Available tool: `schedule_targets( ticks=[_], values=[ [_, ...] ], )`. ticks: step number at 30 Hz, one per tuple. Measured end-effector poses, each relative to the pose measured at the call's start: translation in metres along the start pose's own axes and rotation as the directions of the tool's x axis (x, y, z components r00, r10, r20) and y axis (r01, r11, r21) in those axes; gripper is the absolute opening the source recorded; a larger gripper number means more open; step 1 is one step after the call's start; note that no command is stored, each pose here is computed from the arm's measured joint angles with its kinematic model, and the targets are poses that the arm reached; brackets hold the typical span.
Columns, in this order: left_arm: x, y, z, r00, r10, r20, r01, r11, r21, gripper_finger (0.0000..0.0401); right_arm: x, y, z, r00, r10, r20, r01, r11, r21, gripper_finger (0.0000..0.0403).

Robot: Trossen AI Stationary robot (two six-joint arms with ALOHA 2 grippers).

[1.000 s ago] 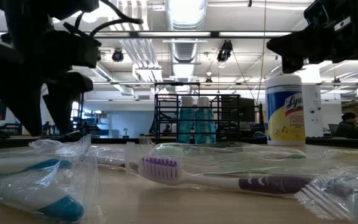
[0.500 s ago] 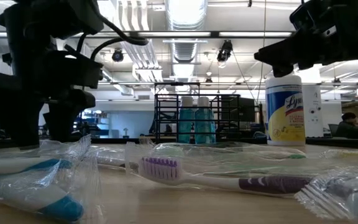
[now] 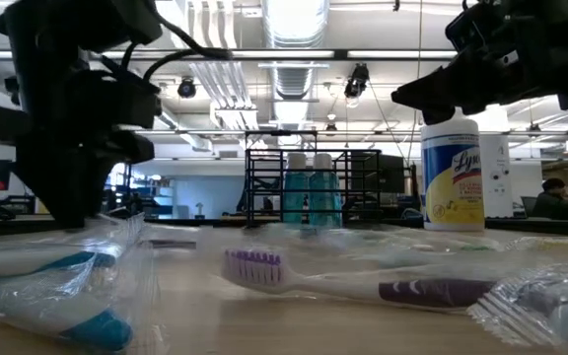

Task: Pick & Place toothbrushing station
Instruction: Put the top violet toothbrush into the black organizer

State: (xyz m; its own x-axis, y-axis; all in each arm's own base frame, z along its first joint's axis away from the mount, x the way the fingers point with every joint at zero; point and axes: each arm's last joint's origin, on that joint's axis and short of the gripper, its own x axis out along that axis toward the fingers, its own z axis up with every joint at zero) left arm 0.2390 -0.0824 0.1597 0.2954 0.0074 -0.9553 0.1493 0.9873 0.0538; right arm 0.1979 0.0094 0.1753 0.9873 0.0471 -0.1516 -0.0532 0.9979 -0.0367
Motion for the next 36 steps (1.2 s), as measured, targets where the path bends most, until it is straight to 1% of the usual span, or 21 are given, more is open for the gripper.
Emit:
schedule_targets(
  ticks=[1, 3, 6, 9, 11, 14, 16, 17, 18, 20, 22, 24, 26, 28, 30, 32, 33, 34, 36],
  values=[
    [-0.002, 0.000, 0.000, 1.000, 0.000, 0.000, 0.000, 1.000, 0.001, 0.0014, 0.001, 0.000, 0.000, 1.000, 0.000, -0.002, 0.000, 1.000, 0.000, 0.0077],
    [-0.006, 0.001, 0.002, 1.000, 0.014, 0.000, -0.014, 1.000, 0.002, 0.0010, 0.004, 0.000, 0.001, 1.000, 0.001, -0.006, -0.001, 1.000, 0.001, 0.0074],
    [-0.015, 0.002, 0.006, 0.997, 0.072, -0.024, -0.071, 0.997, 0.011, 0.0011, 0.005, 0.000, 0.002, 1.000, 0.002, -0.012, -0.002, 1.000, 0.000, 0.0069],
    [-0.028, 0.003, 0.009, 0.989, 0.130, -0.077, -0.127, 0.991, 0.039, 0.0004, 0.007, 0.000, 0.005, 1.000, 0.002, -0.001, -0.002, 1.000, 0.013, 0.0068],
    [-0.038, 0.003, 0.015, 0.982, 0.170, -0.078, -0.165, 0.984, 0.063, 0.0005, 0.008, 0.000, 0.007, 1.000, 0.003, 0.004, -0.003, 1.000, 0.017, 0.0071],
    [-0.057, 0.002, 0.023, 0.963, 0.258, -0.072, -0.247, 0.960, 0.134, 0.0003, 0.009, 0.000, 0.009, 1.000, 0.004, 0.008, -0.004, 0.999, 0.034, 0.0076],
    [-0.072, 0.002, 0.030, 0.940, 0.336, -0.051, -0.321, 0.927, 0.193, 0.0003, 0.010, 0.000, 0.010, 1.000, 0.003, 0.010, -0.004, 0.999, 0.036, 0.0080],
    [-0.081, 0.002, 0.034, 0.923, 0.383, -0.036, -0.366, 0.904, 0.223, 0.0003, 0.011, 0.000, 0.011, 1.000, 0.003, 0.011, -0.004, 0.999, 0.038, 0.0082],
    [-0.090, 0.003, 0.038, 0.904, 0.426, -0.013, -0.410, 0.878, 0.248, 0.0003, 0.012, 0.000, 0.013, 1.000, 0.003, 0.015, -0.004, 0.999, 0.039, 0.0084],
    [-0.107, 0.003, 0.047, 0.864, 0.502, 0.042, -0.490, 0.818, 0.301, 0.0002, 0.015, 0.000, 0.022, 0.999, 0.008, 0.044, -0.011, 0.997, 0.077, 0.0087],
    [-0.125, 0.005, 0.057, 0.812, 0.573, 0.108, -0.571, 0.745, 0.344, 0.0002, 0.018, -0.001, 0.032, 0.998, 0.010, 0.055, -0.018, 0.990, 0.141, 0.0093],
    [-0.140, 0.007, 0.066, 0.747, 0.642, 0.172, -0.651, 0.656, 0.381, 0.0002, 0.024, -0.001, 0.041, 1.000, 0.012, -0.006, -0.011, 0.983, 0.182, 0.0101],
    [-0.152, 0.008, 0.075, 0.673, 0.707, 0.217, -0.718, 0.556, 0.418, 0.0002, 0.029, -0.002, 0.050, 0.994, 0.014, -0.110, 0.008, 0.981, 0.192, 0.0115],
    [-0.157, 0.009, 0.083, 0.587, 0.770, 0.250, -0.776, 0.446, 0.446, 0.0002, 0.033, -0.002, 0.062, 0.983, 0.008, -0.186, 0.030, 0.980, 0.197, 0.0133],
    [-0.159, 0.009, 0.091, 0.497, 0.823, 0.275, -0.819, 0.340, 0.462, 0.0001, 0.035, -0.003, 0.074, 0.975, 0.007, -0.220, 0.039, 0.978, 0.205, 0.0151],
    [-0.158, 0.008, 0.097, 0.426, 0.857, 0.290, -0.835, 0.249, 0.491, 0.0001, 0.038, -0.003, 0.090, 0.979, 0.004, -0.204, 0.041, 0.975, 0.216, 0.0169],
    [-0.158, 0.008, 0.100, 0.403, 0.868, 0.292, -0.832, 0.214, 0.512, 0.0001, 0.038, -0.004, 0.098, 0.983, -0.003, -0.186, 0.046, 0.974, 0.224, 0.0178],
    [-0.156, 0.008, 0.102, 0.390, 0.873, 0.293, -0.822, 0.186, 0.539, 0.0001, 0.039, -0.005, 0.105, 0.986, -0.017, -0.167, 0.055, 0.972, 0.228, 0.0187],
    [-0.152, 0.008, 0.106, 0.365, 0.884, 0.292, -0.808, 0.144, 0.572, 0.0001, 0.039, -0.006, 0.121, 0.992, -0.030, -0.120, 0.058, 0.971, 0.230, 0.0202]
  ],
)
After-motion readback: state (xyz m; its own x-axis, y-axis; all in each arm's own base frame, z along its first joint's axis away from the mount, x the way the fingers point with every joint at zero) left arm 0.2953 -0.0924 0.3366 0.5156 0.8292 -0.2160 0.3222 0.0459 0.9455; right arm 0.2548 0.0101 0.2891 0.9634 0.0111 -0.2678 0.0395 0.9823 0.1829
